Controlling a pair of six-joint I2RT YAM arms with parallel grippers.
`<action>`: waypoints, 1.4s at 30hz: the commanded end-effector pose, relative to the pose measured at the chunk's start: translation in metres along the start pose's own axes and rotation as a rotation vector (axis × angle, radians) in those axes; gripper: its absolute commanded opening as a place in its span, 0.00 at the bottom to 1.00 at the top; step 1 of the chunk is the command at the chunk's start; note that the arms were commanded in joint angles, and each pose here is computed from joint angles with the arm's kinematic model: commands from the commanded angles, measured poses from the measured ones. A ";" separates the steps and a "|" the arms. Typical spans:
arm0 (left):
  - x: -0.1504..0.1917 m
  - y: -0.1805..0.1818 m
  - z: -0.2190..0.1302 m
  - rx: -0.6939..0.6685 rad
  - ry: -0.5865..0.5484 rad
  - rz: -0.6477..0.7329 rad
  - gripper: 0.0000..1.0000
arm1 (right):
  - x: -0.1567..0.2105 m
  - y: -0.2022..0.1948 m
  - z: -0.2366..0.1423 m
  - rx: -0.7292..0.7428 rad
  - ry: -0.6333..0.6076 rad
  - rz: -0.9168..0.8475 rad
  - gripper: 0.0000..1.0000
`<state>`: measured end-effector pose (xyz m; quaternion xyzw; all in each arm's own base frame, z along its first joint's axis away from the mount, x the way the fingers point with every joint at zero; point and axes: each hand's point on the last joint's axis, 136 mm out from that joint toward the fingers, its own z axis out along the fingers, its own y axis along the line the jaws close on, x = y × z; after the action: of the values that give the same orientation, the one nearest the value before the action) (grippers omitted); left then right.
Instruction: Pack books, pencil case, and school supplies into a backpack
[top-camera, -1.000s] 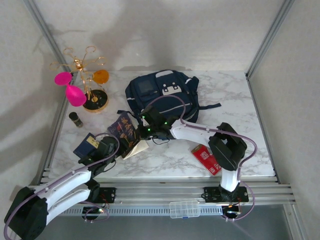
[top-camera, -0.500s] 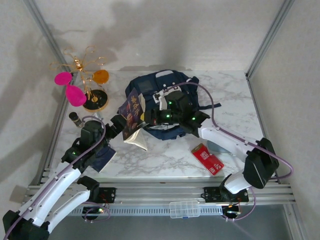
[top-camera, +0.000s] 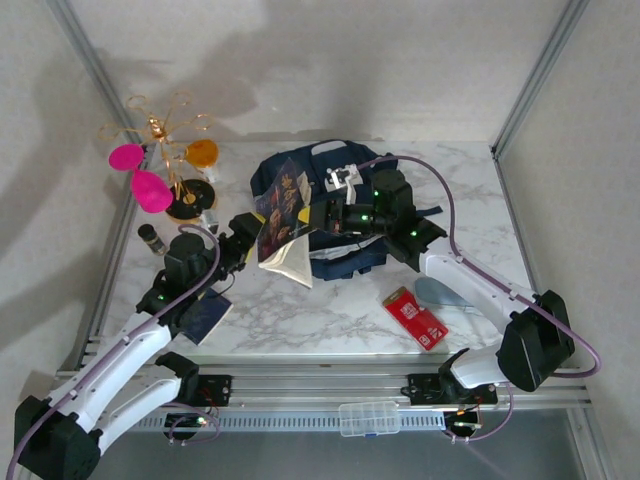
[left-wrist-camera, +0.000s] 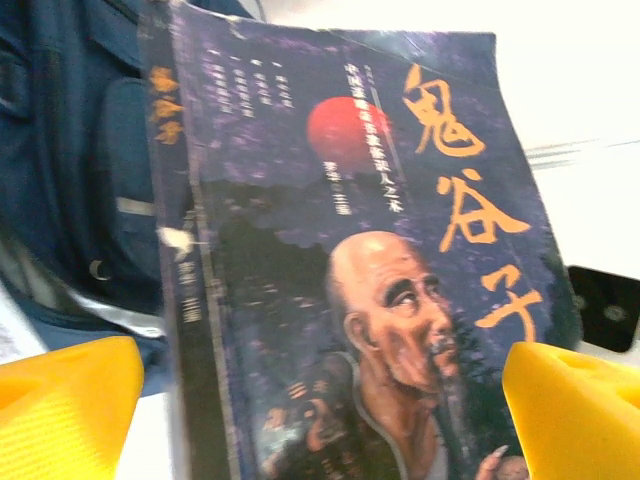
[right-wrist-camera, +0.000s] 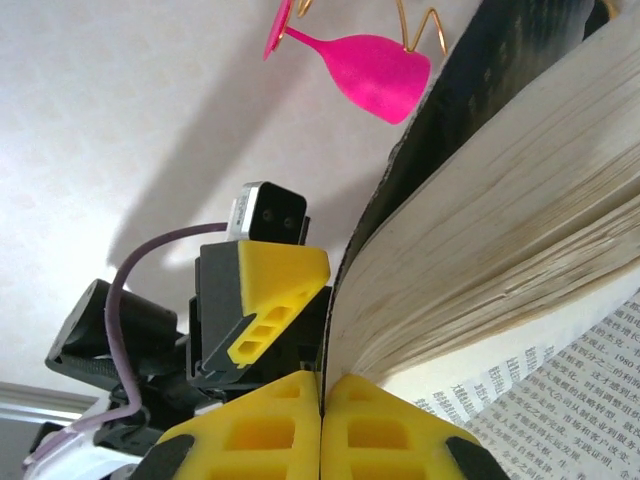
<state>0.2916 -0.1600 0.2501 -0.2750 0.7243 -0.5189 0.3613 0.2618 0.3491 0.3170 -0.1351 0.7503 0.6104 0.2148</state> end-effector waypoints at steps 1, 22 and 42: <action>0.004 -0.021 0.002 0.096 0.021 -0.059 0.90 | -0.012 0.049 -0.012 -0.159 -0.034 -0.121 0.00; 0.010 -0.060 -0.002 0.256 0.042 -0.122 0.32 | 0.016 -0.004 -0.005 -0.102 0.029 -0.064 0.00; -0.001 -0.082 0.003 0.277 0.002 -0.039 0.00 | 0.031 -0.063 -0.029 0.187 -0.012 -0.025 0.50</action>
<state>0.3062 -0.1689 0.2597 -0.3163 0.6845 -0.5529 0.3545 0.2588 0.3200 0.2707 -0.1293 0.7758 0.5738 0.2284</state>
